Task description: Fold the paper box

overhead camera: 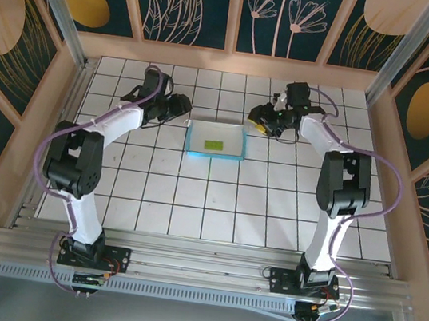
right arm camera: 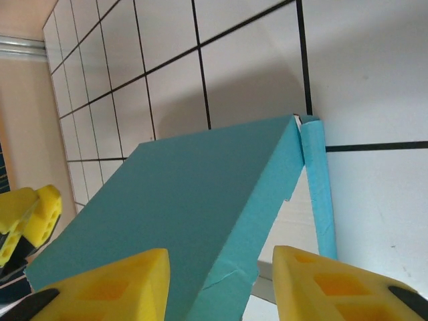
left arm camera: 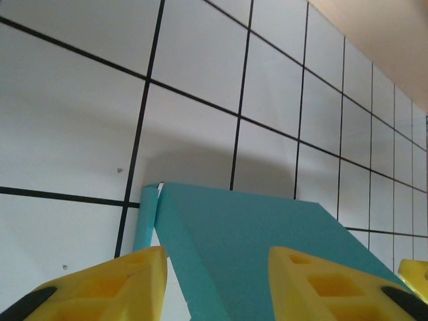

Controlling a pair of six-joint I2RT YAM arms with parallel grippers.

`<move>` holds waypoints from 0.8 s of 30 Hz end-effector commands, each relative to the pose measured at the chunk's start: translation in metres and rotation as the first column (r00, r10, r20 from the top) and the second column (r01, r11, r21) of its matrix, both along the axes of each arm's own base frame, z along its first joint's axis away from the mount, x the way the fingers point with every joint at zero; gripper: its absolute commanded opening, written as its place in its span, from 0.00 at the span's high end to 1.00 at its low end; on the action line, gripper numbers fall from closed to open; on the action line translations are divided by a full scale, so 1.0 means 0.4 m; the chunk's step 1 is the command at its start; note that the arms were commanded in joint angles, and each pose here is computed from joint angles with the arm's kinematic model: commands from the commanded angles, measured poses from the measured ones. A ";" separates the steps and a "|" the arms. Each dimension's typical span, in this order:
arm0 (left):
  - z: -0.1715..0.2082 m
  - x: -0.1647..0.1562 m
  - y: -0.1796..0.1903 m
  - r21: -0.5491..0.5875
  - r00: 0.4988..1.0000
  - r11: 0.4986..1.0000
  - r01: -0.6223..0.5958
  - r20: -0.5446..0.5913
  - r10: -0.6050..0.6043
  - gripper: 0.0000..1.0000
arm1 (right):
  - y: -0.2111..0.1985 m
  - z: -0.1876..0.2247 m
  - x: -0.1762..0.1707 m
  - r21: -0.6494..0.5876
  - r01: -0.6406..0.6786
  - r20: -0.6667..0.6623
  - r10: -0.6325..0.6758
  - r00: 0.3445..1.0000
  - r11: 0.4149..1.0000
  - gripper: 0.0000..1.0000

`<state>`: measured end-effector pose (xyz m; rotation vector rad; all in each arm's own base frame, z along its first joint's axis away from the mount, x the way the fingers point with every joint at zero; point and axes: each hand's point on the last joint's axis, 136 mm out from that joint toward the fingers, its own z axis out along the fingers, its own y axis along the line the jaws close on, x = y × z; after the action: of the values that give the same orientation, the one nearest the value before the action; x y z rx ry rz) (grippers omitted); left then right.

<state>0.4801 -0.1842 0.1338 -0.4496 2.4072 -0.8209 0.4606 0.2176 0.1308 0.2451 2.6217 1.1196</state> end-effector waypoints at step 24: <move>-0.063 0.003 -0.083 -0.191 0.990 0.976 0.101 -0.076 -0.118 0.77 | 0.077 -0.047 -0.014 0.123 -0.044 -0.048 0.050 0.998 0.991 0.70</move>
<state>0.4779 -0.2151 0.1092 -0.4235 2.4674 -1.0561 0.4604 0.2390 0.1188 0.2450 2.6102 1.2628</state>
